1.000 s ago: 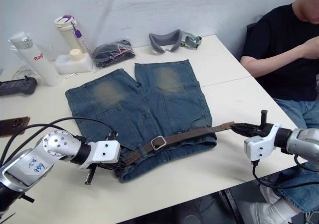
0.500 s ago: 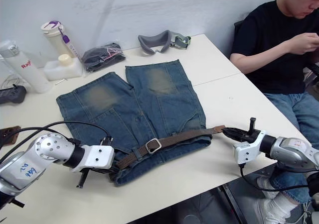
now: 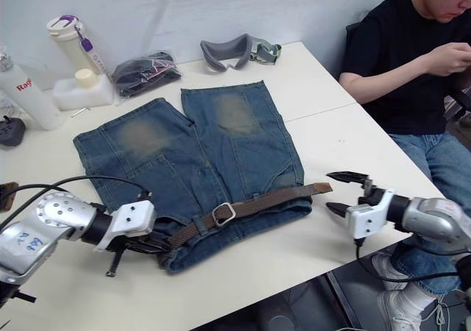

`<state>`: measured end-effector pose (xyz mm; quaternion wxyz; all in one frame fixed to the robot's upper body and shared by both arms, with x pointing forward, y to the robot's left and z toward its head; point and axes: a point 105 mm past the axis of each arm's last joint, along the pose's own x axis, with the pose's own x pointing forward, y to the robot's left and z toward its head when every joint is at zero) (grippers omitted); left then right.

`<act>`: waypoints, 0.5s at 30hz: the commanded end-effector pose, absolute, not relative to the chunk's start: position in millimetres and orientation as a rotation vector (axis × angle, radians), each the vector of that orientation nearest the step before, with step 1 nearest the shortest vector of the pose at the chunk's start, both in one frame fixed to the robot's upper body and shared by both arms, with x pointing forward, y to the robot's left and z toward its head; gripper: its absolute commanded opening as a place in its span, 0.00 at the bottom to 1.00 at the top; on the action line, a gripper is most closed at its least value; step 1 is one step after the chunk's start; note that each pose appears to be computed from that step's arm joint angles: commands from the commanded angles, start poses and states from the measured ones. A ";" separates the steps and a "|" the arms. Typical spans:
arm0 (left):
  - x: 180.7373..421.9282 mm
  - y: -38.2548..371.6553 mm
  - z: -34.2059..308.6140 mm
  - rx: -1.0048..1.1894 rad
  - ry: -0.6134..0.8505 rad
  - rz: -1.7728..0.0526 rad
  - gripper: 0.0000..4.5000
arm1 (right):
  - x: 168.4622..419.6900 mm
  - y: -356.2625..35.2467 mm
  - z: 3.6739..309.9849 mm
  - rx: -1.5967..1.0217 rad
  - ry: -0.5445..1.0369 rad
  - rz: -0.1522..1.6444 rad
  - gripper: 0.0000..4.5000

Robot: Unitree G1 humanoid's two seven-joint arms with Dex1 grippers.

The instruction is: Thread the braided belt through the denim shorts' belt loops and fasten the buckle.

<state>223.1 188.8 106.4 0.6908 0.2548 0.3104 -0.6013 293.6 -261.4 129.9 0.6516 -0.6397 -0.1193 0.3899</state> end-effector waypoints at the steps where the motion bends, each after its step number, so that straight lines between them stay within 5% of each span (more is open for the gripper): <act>1: 218.9 209.8 123.8 0.435 0.724 -1.279 0.00 | 289.4 -255.5 160.2 -1.314 -0.328 0.866 1.00; 2: 218.7 211.8 131.0 0.399 0.703 -1.269 0.00 | 288.5 -249.0 165.1 -1.249 -0.323 0.892 1.00; 5: 227.6 213.7 159.2 0.250 0.608 -1.213 0.22 | 292.2 -234.2 182.8 -1.060 -0.242 0.971 1.00; 12: 232.1 224.3 212.4 0.029 0.441 -1.143 0.93 | 306.7 -214.0 227.7 -0.622 -0.032 1.064 1.00; 15: 236.8 235.4 228.1 -0.031 0.343 -1.065 0.98 | 308.7 -214.0 231.2 -0.487 0.066 1.077 1.00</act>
